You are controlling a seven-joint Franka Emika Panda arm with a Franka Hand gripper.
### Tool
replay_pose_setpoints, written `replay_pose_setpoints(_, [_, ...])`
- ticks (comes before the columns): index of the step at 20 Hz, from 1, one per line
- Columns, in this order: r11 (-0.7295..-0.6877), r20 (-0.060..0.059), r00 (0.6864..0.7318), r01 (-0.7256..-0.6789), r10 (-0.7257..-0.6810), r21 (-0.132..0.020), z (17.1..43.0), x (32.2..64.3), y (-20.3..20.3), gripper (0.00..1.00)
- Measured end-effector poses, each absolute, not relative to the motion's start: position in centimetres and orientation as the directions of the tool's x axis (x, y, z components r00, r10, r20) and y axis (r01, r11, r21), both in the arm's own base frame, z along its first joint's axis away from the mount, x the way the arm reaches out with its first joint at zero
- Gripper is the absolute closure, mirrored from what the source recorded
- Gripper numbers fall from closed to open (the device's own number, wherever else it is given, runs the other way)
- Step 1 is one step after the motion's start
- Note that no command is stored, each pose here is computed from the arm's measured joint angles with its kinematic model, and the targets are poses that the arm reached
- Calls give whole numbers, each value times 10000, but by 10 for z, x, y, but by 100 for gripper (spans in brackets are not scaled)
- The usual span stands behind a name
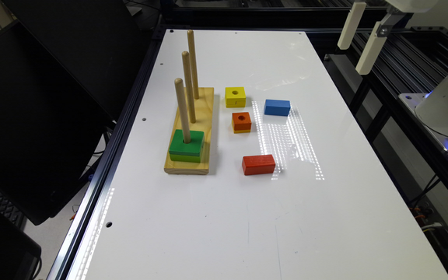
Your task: Pick up yellow block.
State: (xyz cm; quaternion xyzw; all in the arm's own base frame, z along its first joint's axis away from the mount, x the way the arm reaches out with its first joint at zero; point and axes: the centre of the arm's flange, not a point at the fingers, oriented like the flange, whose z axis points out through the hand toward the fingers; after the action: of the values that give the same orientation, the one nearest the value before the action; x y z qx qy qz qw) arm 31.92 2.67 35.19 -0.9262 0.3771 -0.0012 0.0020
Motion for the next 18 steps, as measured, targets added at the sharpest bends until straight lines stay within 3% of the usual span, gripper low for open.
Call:
replay_pose_setpoints(12, [-7110, 85, 7110, -7031, -7032, -106, 355, 322, 15, 0])
replay_pose_setpoints(18, [-7117, 150, 7115, -7023, -7025, -166, 355, 323, 15, 0])
